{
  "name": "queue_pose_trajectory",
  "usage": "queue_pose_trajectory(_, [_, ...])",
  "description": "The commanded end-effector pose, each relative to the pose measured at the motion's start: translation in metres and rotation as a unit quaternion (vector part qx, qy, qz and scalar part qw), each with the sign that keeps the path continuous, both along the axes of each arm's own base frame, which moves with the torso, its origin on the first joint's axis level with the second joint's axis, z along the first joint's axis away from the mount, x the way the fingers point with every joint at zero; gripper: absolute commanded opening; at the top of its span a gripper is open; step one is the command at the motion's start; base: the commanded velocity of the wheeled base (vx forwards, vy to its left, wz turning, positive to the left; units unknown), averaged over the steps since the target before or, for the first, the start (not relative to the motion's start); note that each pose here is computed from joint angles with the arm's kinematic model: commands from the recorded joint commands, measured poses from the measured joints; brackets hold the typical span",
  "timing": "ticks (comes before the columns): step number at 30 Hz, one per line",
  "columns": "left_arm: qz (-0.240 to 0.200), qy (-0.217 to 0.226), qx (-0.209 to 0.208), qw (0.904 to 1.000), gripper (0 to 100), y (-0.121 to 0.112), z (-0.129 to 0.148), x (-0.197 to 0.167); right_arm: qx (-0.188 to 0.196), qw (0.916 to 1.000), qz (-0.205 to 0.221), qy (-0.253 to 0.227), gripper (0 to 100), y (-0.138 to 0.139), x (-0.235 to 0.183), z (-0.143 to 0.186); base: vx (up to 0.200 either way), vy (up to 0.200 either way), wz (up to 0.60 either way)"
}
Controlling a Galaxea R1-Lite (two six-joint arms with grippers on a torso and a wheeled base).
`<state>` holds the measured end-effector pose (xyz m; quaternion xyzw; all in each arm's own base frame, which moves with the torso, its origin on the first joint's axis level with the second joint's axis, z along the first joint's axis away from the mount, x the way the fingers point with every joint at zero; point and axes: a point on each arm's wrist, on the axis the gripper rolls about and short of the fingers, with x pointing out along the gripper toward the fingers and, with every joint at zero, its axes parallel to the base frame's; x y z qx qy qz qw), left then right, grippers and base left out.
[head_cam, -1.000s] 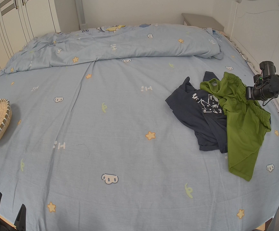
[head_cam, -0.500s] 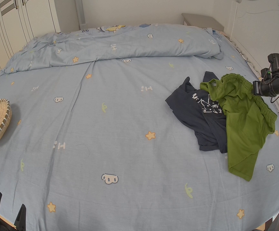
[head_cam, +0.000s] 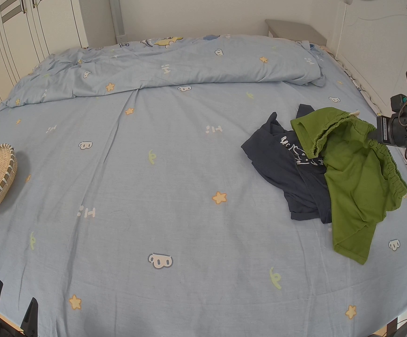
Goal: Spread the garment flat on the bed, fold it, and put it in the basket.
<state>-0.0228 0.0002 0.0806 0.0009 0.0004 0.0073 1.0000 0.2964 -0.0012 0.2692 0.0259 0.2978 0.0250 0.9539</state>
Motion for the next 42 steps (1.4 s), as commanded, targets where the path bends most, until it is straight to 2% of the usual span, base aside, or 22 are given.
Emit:
queue_pose_trajectory(1, [0.000,0.003,0.000,1.0000,100,0.000,-0.005,0.000,0.014,0.9994,0.029,-0.013,0,0.025,-0.033,0.009,0.000,0.000,0.00])
queue_pose_trajectory(6, [0.000,0.003,0.000,1.0000,100,0.000,-0.005,0.000,0.003,0.9994,0.032,-0.009,0,0.055,-0.042,0.007,0.000,0.000,0.00])
queue_pose_trajectory(11, [0.000,0.003,0.000,1.0000,100,0.000,-0.005,0.000,0.015,0.9992,0.035,-0.010,0,0.077,-0.048,0.007,0.000,0.000,0.00])
queue_pose_trajectory(14, [0.000,0.003,0.000,1.0000,100,0.000,-0.005,0.000,0.023,0.9981,0.056,-0.011,0,0.089,-0.052,0.007,0.000,0.000,0.00])
queue_pose_trajectory(20, [0.000,0.003,0.000,1.0000,100,0.000,-0.005,0.000,0.023,0.9980,0.058,-0.011,0,0.090,-0.053,0.006,0.000,0.000,0.00])
queue_pose_trajectory(42, [0.000,0.003,0.000,1.0000,100,0.000,-0.005,0.000,0.023,0.9986,0.046,-0.011,0,0.084,-0.053,0.006,0.000,0.200,0.00])
